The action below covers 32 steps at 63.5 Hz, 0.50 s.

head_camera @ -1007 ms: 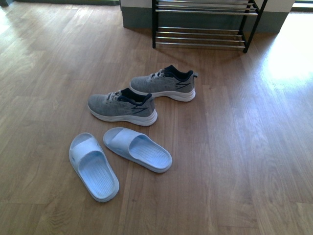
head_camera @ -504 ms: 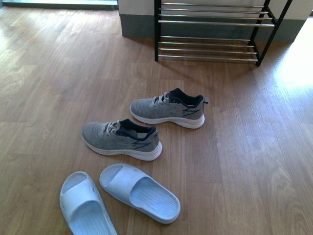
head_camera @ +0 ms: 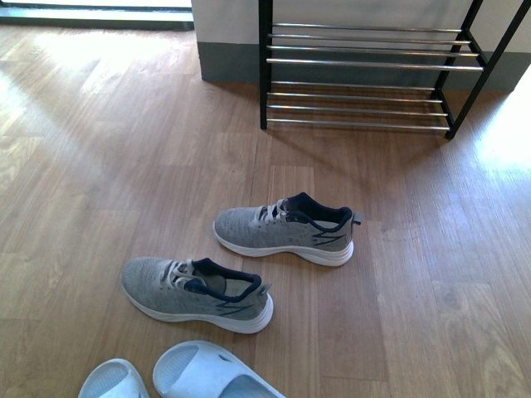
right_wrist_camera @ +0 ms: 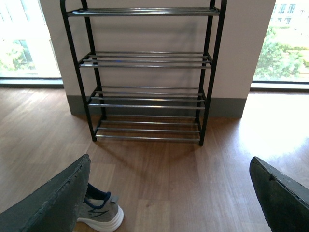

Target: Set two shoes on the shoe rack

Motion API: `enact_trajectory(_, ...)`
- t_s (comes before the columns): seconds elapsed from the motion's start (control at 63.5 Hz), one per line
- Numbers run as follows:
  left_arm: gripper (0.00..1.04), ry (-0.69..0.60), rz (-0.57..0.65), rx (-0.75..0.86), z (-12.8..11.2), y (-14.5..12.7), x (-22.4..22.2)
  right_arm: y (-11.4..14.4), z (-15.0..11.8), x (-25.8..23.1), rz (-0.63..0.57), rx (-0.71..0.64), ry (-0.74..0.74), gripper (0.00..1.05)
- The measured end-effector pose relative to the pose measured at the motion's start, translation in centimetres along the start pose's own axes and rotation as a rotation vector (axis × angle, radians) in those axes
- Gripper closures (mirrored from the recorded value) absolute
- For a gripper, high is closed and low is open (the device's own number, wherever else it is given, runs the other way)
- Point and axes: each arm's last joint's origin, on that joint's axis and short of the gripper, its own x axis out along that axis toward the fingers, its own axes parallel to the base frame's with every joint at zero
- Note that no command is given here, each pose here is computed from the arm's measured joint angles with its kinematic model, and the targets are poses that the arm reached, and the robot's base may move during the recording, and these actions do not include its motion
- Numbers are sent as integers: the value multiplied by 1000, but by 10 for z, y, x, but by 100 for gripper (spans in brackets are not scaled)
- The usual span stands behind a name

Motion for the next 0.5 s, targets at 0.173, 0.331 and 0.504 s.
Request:
enact_trajectory(0.173, 9, 0, 0, 0, 0, 0, 0, 0, 0, 0, 0, 0, 0, 9)
enact_trajectory(0.331, 9, 0, 0, 0, 0, 0, 0, 7, 1, 16, 342, 27, 128, 9)
enact_trajectory(0.504, 9, 0, 0, 0, 0, 0, 0, 37, 14, 76, 429, -27, 202, 9)
